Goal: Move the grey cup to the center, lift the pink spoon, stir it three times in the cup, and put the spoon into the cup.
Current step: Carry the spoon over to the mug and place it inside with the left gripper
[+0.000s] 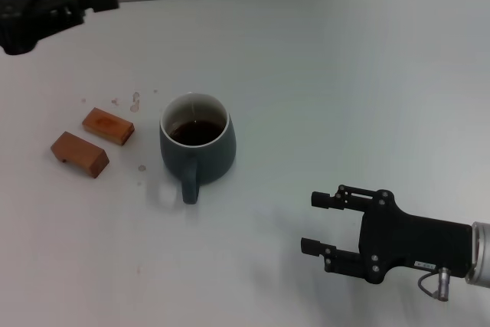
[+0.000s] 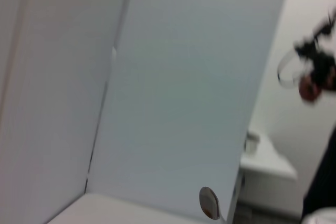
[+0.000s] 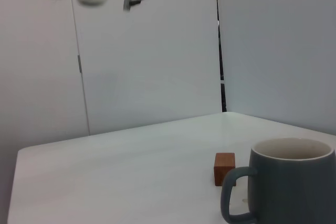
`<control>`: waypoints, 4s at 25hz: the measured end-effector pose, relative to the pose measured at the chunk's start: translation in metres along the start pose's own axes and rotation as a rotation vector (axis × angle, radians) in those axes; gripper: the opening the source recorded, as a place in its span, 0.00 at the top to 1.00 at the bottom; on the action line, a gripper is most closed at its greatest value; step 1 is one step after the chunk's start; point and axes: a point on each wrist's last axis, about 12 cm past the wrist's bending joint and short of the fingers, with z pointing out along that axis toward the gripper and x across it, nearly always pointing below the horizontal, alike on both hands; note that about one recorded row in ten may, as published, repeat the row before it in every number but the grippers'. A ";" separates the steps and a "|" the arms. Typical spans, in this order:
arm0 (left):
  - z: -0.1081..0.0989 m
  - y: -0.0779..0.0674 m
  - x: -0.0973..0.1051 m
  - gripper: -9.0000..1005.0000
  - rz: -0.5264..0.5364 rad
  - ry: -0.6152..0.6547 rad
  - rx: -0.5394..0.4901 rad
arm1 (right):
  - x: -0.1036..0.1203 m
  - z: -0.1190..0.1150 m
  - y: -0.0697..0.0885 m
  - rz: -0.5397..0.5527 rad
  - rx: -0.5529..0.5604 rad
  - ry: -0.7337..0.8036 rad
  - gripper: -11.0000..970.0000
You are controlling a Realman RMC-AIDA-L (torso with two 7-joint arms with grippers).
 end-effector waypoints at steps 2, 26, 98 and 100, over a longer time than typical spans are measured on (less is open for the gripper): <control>0.009 -0.008 -0.022 0.85 0.125 0.115 0.009 | 0.000 0.000 0.000 0.001 0.001 -0.001 0.31; 0.124 -0.046 -0.060 0.84 0.581 1.061 -0.164 | 0.000 -0.001 0.000 0.008 0.016 -0.008 0.31; 0.189 -0.019 -0.033 0.81 0.553 1.206 -0.076 | 0.000 0.001 0.001 0.016 0.011 -0.014 0.31; 0.191 -0.018 -0.033 0.80 0.566 1.184 -0.093 | 0.000 0.001 0.002 0.016 0.011 -0.014 0.31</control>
